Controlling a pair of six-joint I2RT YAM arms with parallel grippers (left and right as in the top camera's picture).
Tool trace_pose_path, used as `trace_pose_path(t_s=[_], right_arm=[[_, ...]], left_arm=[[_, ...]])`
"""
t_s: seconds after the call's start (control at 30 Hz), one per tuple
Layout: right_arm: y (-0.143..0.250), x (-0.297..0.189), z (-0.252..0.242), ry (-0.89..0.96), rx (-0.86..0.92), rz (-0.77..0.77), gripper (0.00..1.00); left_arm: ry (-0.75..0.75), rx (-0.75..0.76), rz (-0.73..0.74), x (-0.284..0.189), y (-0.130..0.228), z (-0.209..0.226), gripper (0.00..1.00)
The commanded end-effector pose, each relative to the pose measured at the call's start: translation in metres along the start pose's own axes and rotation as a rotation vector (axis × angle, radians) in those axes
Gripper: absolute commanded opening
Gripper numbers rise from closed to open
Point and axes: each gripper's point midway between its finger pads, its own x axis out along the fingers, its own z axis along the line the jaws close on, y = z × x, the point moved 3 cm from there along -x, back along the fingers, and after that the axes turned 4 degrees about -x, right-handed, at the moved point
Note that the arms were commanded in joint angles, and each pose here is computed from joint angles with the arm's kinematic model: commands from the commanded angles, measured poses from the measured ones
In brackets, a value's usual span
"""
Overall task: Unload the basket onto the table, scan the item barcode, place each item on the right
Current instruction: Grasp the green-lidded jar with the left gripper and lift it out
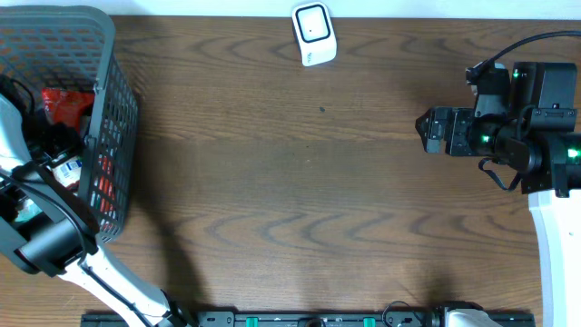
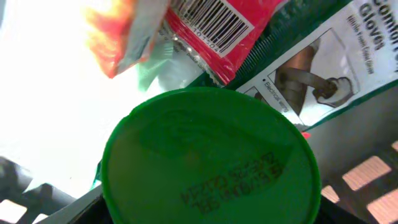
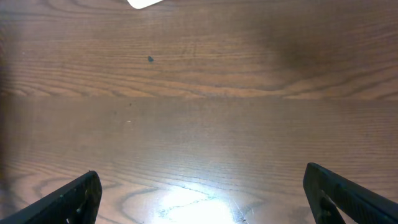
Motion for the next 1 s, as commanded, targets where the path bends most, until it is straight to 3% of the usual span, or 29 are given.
trace_pose_path(t_s=[0.0, 0.07, 0.17, 0.3, 0.5, 0.73, 0.83, 0.97], right_arm=[[-0.005, -0.005, 0.008, -0.018, -0.017, -0.017, 0.99], [-0.005, -0.005, 0.008, -0.018, -0.017, -0.017, 0.99], [-0.005, -0.005, 0.008, -0.018, -0.017, -0.017, 0.99], [-0.005, -0.005, 0.008, -0.018, -0.017, -0.017, 0.99], [-0.005, -0.005, 0.008, -0.018, -0.017, -0.017, 0.99], [-0.005, -0.005, 0.008, -0.018, -0.017, -0.017, 0.99], [-0.005, -0.005, 0.008, -0.018, -0.017, -0.017, 0.99], [-0.005, -0.005, 0.008, -0.018, -0.017, -0.017, 0.99]], left_arm=[[0.01, -0.034, -0.038, -0.015, -0.002, 0.0, 0.7], [0.009, -0.035, -0.036, -0.013, -0.002, 0.0, 0.72], [0.008, -0.06, -0.019, -0.007, 0.001, 0.001, 0.86], [0.005, -0.064, 0.006, 0.006, 0.006, 0.001, 0.91], [0.002, -0.083, 0.032, 0.013, 0.012, 0.002, 0.92], [0.005, -0.083, 0.012, 0.017, 0.008, 0.001, 0.83], [0.007, -0.083, -0.005, 0.015, 0.005, 0.001, 0.73], [0.012, -0.083, -0.05, -0.003, 0.001, 0.001, 0.67]])
